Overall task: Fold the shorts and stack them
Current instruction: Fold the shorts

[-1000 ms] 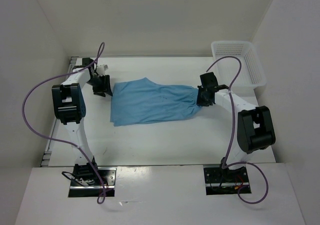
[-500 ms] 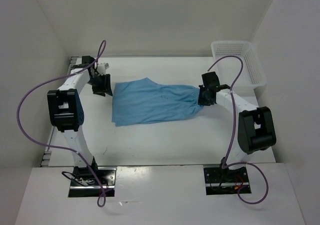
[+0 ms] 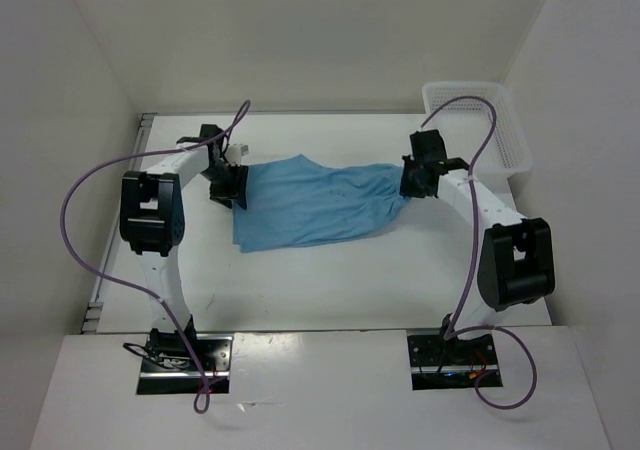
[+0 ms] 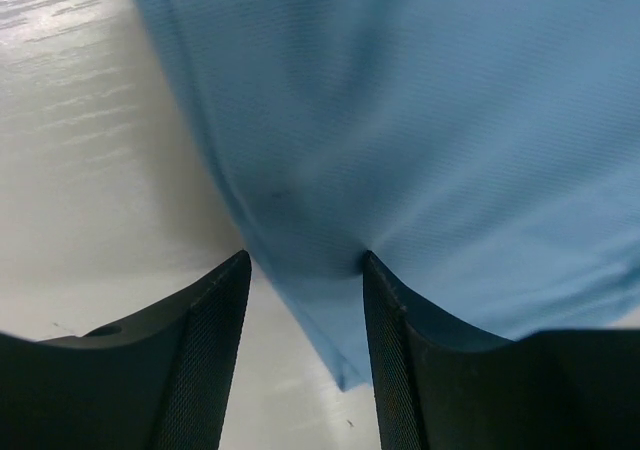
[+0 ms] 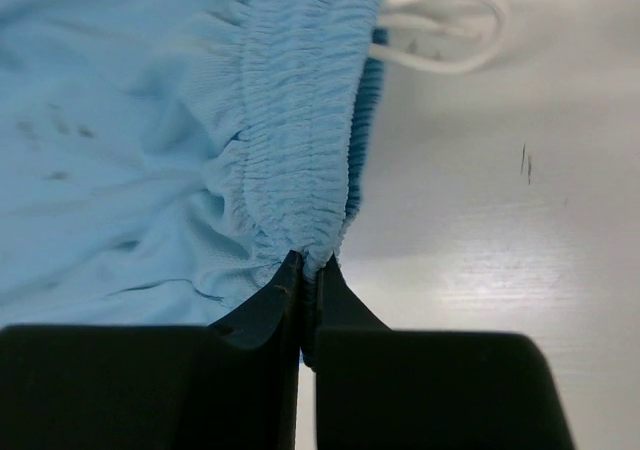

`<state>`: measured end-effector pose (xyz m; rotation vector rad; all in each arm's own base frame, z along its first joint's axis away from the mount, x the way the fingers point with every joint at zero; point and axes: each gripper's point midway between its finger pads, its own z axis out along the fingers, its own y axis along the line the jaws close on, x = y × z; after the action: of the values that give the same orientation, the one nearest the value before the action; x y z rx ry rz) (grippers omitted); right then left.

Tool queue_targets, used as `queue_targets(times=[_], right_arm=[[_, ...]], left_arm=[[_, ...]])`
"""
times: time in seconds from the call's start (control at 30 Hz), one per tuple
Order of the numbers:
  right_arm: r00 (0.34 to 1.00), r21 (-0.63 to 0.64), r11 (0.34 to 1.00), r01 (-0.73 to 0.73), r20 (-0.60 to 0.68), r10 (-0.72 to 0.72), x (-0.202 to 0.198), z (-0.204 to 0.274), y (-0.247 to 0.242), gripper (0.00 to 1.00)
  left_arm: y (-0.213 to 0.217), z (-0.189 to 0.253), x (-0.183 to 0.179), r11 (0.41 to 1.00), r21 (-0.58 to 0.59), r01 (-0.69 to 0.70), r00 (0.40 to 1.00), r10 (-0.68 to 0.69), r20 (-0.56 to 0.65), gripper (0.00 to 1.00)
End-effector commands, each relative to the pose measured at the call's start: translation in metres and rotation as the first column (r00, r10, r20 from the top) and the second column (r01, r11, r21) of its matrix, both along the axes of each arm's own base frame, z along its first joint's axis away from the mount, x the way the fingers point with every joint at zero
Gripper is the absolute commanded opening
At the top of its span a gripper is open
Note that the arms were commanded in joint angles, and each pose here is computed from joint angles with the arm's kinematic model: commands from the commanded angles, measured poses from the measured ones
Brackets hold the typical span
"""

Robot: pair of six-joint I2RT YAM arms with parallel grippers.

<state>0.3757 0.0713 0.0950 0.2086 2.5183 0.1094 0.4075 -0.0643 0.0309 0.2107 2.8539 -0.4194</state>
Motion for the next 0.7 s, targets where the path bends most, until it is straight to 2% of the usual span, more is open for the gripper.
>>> queue_targets(times=[0.0, 0.07, 0.2, 0.27, 0.3, 0.37, 0.4, 0.43, 0.47, 0.57, 0.67], right_arm=[[0.983, -0.033, 0.999, -0.04, 0.179, 0.046, 0.028, 0.068, 0.019, 0.0], [0.973, -0.069, 0.993, -0.097, 0.204, 0.109, 0.032, 0.08, 0.048, 0.0], [0.95, -0.158, 0.958, -0.24, 0.165, 0.266, 0.032, 0.079, 0.109, 0.0], [0.915, -0.218, 0.914, -0.343, 0.141, 0.377, 0.032, 0.076, 0.152, 0.0], [0.896, -0.228, 0.903, -0.366, 0.177, 0.407, 0.038, 0.093, 0.172, 0.0], [0.855, -0.29, 0.84, -0.458, 0.117, 0.506, 0.031, 0.075, 0.207, 0.0], [0.832, -0.293, 0.829, -0.476, 0.154, 0.532, 0.036, 0.091, 0.226, 0.0], [0.816, -0.315, 0.798, -0.513, 0.109, 0.568, 0.035, 0.074, 0.238, 0.0], [0.788, -0.321, 0.774, -0.546, 0.117, 0.604, 0.029, 0.075, 0.258, 0.0], [0.716, -0.343, 0.707, -0.619, 0.123, 0.687, 0.022, 0.08, 0.3, 0.0], [0.677, -0.337, 0.673, -0.658, 0.128, 0.725, 0.014, 0.078, 0.326, 0.0]], left_arm=[[0.018, -0.015, 0.011, 0.997, 0.076, -0.027, 1.0, 0.027, 0.007, 0.57], [0.018, -0.024, 0.012, 0.995, 0.095, -0.023, 1.0, 0.023, 0.001, 0.58], [0.021, -0.049, 0.016, 0.99, 0.142, -0.018, 0.999, 0.023, -0.035, 0.58], [0.016, -0.054, 0.014, 0.99, 0.143, -0.006, 0.999, 0.012, -0.046, 0.52], [0.016, -0.059, 0.012, 0.99, 0.144, -0.003, 0.998, 0.012, -0.06, 0.5], [0.013, -0.06, 0.017, 0.992, 0.127, -0.002, 0.999, 0.008, -0.049, 0.43], [0.013, -0.06, 0.017, 0.992, 0.127, -0.002, 0.999, 0.008, -0.049, 0.41], [0.011, -0.056, 0.021, 0.993, 0.116, -0.001, 0.999, 0.006, -0.037, 0.38], [0.011, -0.058, 0.024, 0.993, 0.116, -0.001, 0.999, 0.006, -0.036, 0.34], [0.007, -0.056, 0.026, 0.996, 0.093, 0.003, 0.999, 0.0, -0.037, 0.3], [0.007, -0.058, 0.025, 0.997, 0.072, 0.0, 0.999, 0.004, -0.049, 0.22]])
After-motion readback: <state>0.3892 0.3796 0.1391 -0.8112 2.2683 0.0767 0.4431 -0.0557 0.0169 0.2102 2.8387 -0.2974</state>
